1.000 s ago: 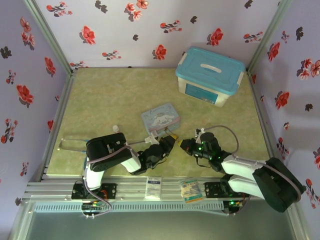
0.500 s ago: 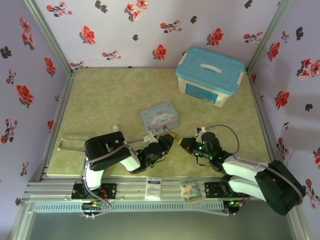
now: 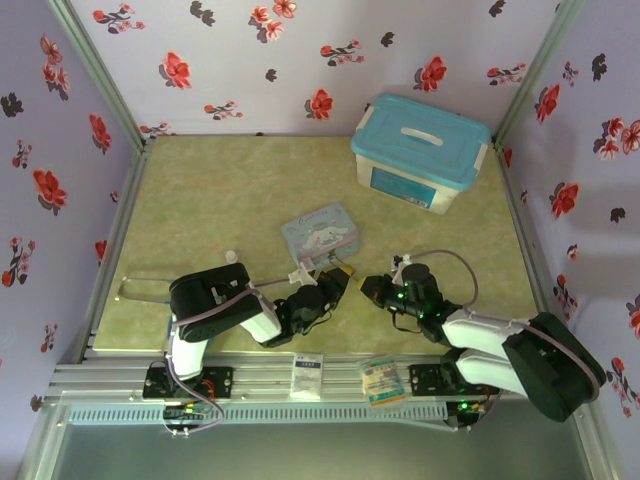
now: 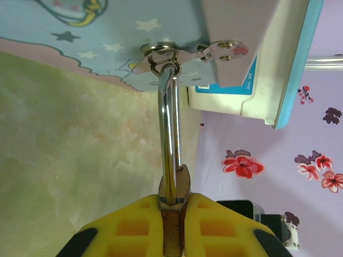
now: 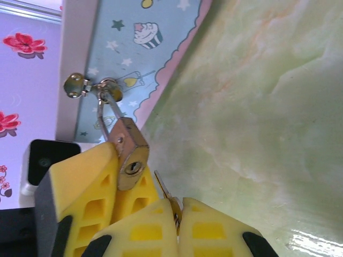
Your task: Unlock the padlock with the key
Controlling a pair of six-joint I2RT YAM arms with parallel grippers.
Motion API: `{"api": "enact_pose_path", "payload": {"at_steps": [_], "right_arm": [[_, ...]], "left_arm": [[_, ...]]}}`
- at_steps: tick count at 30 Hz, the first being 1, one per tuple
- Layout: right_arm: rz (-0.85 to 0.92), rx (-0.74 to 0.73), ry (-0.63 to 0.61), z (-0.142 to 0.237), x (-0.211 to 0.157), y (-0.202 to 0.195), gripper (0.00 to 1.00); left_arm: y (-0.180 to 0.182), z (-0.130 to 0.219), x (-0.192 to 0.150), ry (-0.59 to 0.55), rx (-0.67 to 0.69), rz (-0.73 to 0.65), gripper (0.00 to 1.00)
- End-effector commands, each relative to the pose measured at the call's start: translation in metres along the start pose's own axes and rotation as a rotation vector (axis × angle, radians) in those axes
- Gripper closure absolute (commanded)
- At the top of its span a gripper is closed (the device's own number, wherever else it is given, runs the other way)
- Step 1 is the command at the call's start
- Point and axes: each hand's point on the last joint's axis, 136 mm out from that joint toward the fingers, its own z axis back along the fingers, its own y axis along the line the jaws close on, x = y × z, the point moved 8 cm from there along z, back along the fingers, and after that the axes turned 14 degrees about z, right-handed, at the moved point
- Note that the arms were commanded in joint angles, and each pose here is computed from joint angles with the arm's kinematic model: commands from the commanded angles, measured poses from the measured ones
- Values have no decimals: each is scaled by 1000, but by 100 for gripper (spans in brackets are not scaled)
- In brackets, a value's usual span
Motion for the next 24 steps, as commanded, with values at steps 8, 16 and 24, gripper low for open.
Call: {"api": "enact_pose_path", "payload": {"at_steps": [8,16,24], "right_arm": [[19,4,-17,1,3,1,100],[22,15,-21,0,3,2,100],[26,-2,-16,2,2,0,100]], "left_arm": [[-13,-4,-6,11,-69,14,100],[-10,-5,-6,14,-61,14,100],[-5,-7,-7,13,-50,13,100]]}}
